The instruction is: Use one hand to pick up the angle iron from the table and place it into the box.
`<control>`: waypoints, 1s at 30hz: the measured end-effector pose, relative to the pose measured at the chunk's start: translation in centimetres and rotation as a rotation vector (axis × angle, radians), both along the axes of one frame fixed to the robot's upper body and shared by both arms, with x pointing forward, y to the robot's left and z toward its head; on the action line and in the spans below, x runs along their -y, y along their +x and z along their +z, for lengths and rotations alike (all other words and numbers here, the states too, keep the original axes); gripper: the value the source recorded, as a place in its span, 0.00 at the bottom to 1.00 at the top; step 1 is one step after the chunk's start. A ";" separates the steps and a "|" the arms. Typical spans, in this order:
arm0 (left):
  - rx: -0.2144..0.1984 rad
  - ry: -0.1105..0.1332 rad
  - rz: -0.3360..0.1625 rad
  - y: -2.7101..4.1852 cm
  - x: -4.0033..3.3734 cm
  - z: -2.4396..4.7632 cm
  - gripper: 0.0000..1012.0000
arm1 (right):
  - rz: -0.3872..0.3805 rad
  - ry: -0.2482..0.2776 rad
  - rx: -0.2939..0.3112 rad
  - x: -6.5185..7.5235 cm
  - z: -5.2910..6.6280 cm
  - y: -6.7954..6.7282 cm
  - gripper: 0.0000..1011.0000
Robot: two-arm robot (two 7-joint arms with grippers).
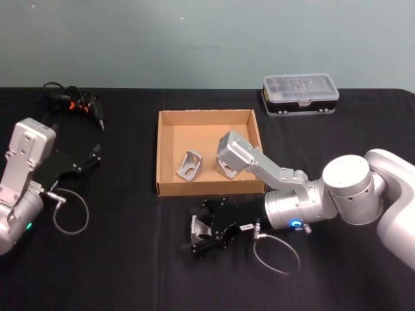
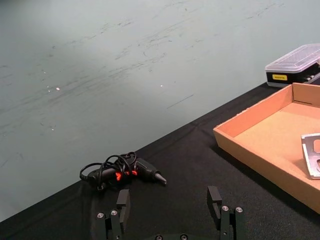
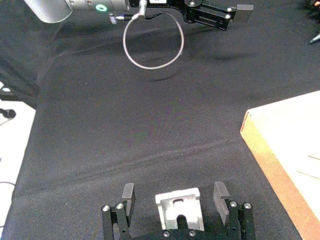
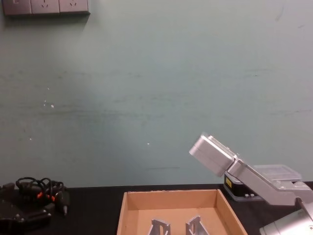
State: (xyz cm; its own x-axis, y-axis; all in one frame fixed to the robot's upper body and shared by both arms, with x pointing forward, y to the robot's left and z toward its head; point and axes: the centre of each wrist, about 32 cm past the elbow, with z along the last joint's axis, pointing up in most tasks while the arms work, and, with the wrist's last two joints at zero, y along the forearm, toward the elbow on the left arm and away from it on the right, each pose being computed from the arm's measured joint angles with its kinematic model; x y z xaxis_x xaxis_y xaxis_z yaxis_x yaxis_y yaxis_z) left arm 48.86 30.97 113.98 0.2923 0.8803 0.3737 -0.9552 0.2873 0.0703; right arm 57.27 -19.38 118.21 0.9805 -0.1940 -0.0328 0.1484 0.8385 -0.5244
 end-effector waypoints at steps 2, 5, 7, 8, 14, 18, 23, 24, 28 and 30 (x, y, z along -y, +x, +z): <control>0.000 0.000 0.000 0.00 0.00 0.00 1.00 | 0.000 0.000 -0.001 -0.1 -0.1 0.0 0.99; 0.000 0.000 0.000 0.00 0.00 0.00 1.00 | 0.000 0.001 -0.001 -0.1 -0.1 0.0 0.99; 0.000 0.000 0.000 0.00 0.00 0.00 1.00 | 0.000 0.002 -0.002 -0.2 -0.1 0.0 0.97; 0.000 0.000 0.000 0.00 0.00 0.00 1.00 | 0.000 0.002 -0.002 -0.2 -0.1 0.0 0.96; 0.000 0.000 0.000 0.00 0.00 0.00 1.00 | -0.001 0.001 -0.004 -0.2 -0.2 0.0 0.82; 0.000 0.000 0.000 0.00 0.00 0.00 1.00 | -0.004 -0.001 -0.004 -0.2 -0.2 -0.1 0.67; 0.000 0.000 0.000 0.00 0.00 0.00 1.00 | -0.005 -0.001 -0.003 -0.1 -0.2 -0.1 0.53; 0.000 0.000 0.000 0.00 0.00 0.00 1.00 | -0.006 -0.001 -0.003 -0.1 -0.2 -0.1 0.48; 0.000 0.000 0.000 0.00 0.00 0.00 1.00 | -0.006 0.000 -0.003 -0.1 -0.2 -0.2 0.48; 0.000 0.000 0.000 0.00 0.00 0.00 1.00 | -0.008 0.002 -0.002 -0.1 -0.3 -0.2 0.48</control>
